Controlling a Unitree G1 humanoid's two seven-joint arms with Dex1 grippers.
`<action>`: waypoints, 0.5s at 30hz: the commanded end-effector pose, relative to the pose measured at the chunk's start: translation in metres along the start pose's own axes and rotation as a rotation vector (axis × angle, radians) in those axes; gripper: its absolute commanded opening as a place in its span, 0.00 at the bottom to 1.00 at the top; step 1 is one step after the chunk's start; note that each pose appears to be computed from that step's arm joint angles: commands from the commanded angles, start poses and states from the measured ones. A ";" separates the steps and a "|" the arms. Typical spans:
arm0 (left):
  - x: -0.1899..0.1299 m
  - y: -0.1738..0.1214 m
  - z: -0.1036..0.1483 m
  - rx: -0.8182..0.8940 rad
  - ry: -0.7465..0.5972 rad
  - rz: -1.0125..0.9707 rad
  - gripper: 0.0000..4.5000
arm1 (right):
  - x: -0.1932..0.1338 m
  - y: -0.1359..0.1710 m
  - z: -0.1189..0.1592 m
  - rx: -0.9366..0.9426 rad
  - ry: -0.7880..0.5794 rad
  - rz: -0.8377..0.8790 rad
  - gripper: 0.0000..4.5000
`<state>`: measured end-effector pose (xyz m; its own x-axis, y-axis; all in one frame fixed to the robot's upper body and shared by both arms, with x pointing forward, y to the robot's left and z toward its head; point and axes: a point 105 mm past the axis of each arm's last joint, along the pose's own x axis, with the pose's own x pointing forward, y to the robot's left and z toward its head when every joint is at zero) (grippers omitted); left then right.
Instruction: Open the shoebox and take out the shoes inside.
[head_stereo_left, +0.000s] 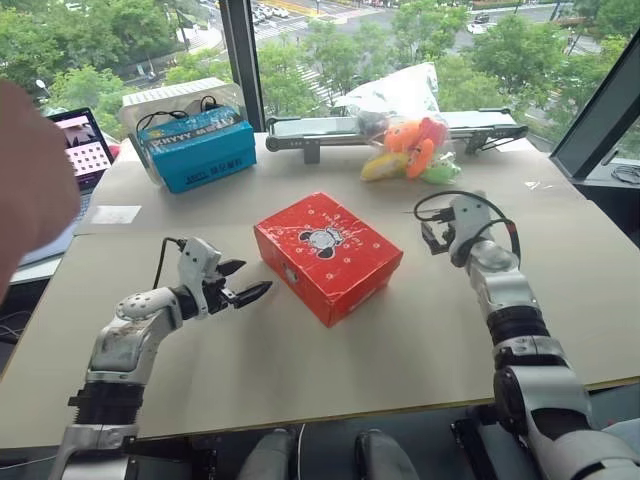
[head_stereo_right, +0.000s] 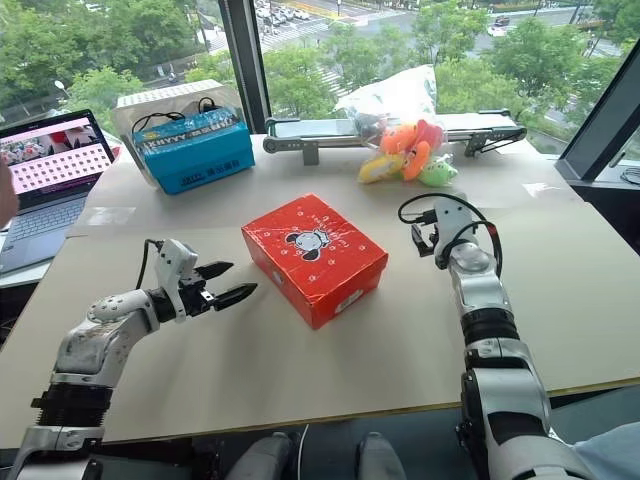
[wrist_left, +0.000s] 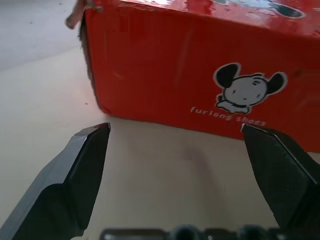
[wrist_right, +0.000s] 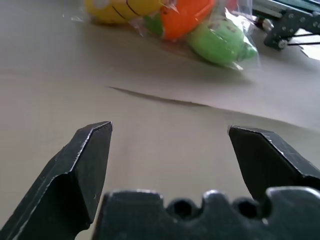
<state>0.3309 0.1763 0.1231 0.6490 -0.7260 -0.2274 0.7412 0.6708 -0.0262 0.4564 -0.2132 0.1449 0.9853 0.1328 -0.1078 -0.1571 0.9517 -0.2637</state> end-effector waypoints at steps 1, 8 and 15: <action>0.000 -0.019 0.022 0.038 -0.016 -0.131 1.00 | 0.007 0.053 0.022 0.057 -0.088 0.310 0.98; 0.007 -0.027 0.031 0.061 -0.018 -0.179 1.00 | -0.018 0.130 0.032 0.095 -0.105 0.810 0.98; 0.013 -0.030 0.034 0.089 -0.004 -0.229 1.00 | -0.029 0.148 0.039 0.075 -0.111 0.867 0.98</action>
<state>0.3226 0.1526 0.1406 0.5022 -0.8294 -0.2446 0.8494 0.5262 -0.0404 0.4159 -0.0914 0.1317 0.5911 0.7827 -0.1949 -0.8028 0.5942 -0.0484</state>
